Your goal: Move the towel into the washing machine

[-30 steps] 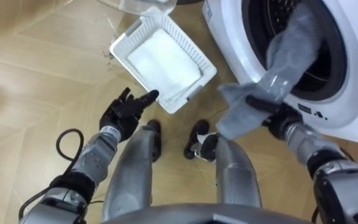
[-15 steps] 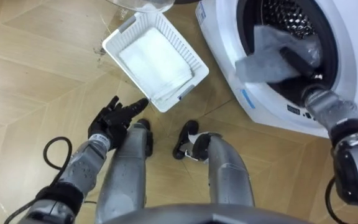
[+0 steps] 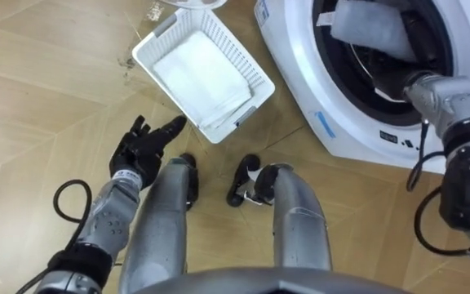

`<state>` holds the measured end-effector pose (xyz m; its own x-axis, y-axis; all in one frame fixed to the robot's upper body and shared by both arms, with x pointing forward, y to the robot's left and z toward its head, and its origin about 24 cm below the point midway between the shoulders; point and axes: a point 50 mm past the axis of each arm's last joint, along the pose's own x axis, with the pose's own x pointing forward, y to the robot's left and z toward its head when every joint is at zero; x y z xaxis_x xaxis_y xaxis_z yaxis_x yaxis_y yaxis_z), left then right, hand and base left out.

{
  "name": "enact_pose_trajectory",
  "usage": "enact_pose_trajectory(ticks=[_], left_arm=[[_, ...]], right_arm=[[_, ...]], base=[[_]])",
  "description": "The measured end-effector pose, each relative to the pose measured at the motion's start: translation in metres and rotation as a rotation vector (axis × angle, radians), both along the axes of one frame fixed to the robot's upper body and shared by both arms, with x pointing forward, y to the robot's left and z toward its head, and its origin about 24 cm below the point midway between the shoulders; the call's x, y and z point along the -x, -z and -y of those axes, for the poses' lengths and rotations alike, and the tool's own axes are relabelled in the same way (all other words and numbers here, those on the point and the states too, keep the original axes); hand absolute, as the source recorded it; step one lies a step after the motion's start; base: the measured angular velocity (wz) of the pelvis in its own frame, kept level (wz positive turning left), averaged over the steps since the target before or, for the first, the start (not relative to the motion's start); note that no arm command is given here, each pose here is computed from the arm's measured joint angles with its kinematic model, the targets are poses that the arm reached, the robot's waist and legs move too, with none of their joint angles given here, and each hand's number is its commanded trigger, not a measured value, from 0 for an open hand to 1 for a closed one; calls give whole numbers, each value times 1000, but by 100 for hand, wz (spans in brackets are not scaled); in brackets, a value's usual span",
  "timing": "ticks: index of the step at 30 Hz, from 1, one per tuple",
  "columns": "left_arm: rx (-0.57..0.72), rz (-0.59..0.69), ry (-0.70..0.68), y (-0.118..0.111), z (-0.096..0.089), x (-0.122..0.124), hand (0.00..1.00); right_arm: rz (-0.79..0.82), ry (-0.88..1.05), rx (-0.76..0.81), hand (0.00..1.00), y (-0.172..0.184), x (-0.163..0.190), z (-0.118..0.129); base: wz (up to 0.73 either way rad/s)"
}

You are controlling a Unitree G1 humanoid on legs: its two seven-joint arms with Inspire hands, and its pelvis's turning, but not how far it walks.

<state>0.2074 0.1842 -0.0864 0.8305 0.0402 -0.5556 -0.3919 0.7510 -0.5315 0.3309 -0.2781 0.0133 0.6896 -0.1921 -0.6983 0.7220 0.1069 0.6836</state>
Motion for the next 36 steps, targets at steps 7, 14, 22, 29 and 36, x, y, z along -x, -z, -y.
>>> enact_pose_trajectory(ticks=[7, 14, 22, 29, 36], left_arm=[[-3, 11, -6, -4, 10, -6, 0], [-19, 77, 9, -13, 16, -16, 0], [-30, 69, 97, -7, 27, -12, 0], [-43, 43, 123, -2, 27, -9, 0], [-105, -63, 144, 17, 21, 0, 0]], right_arm=[[-62, 173, -33, 0, -10, 0, 11], [-87, 264, -40, 0, -15, 1, 16], [-132, 354, -81, 0, -3, 11, 21], [-205, 387, -72, 0, 9, 24, 24], [-279, 410, 94, 0, 48, 61, 22]], base=[[1], [1], [-3], [0], [-1]])
